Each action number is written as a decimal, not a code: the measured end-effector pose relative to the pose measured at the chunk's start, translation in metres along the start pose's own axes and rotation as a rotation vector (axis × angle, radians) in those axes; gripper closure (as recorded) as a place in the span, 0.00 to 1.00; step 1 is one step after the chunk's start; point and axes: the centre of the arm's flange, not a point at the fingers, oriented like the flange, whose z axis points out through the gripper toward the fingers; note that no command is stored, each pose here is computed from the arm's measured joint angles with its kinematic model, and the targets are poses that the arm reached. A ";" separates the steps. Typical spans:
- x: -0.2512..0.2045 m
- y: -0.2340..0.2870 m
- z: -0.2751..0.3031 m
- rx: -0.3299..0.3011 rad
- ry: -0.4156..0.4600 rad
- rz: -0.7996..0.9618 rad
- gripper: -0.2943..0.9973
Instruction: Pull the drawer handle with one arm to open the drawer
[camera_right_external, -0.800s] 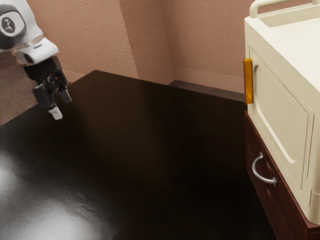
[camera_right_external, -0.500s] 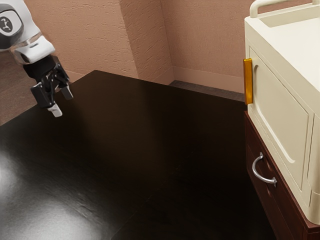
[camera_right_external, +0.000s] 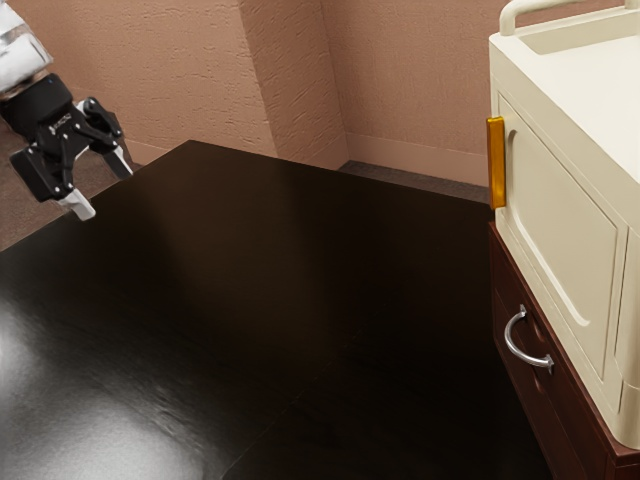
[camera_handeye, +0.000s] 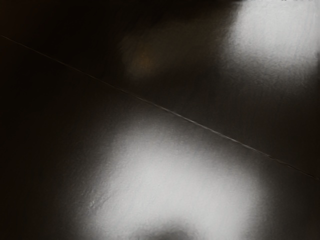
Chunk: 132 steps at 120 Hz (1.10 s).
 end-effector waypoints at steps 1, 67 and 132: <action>0.003 0.000 0.002 -0.004 -0.002 0.006 0.23; 0.168 0.019 0.107 -0.033 -0.272 0.568 0.23; 0.240 0.051 0.216 0.064 -0.318 0.940 0.23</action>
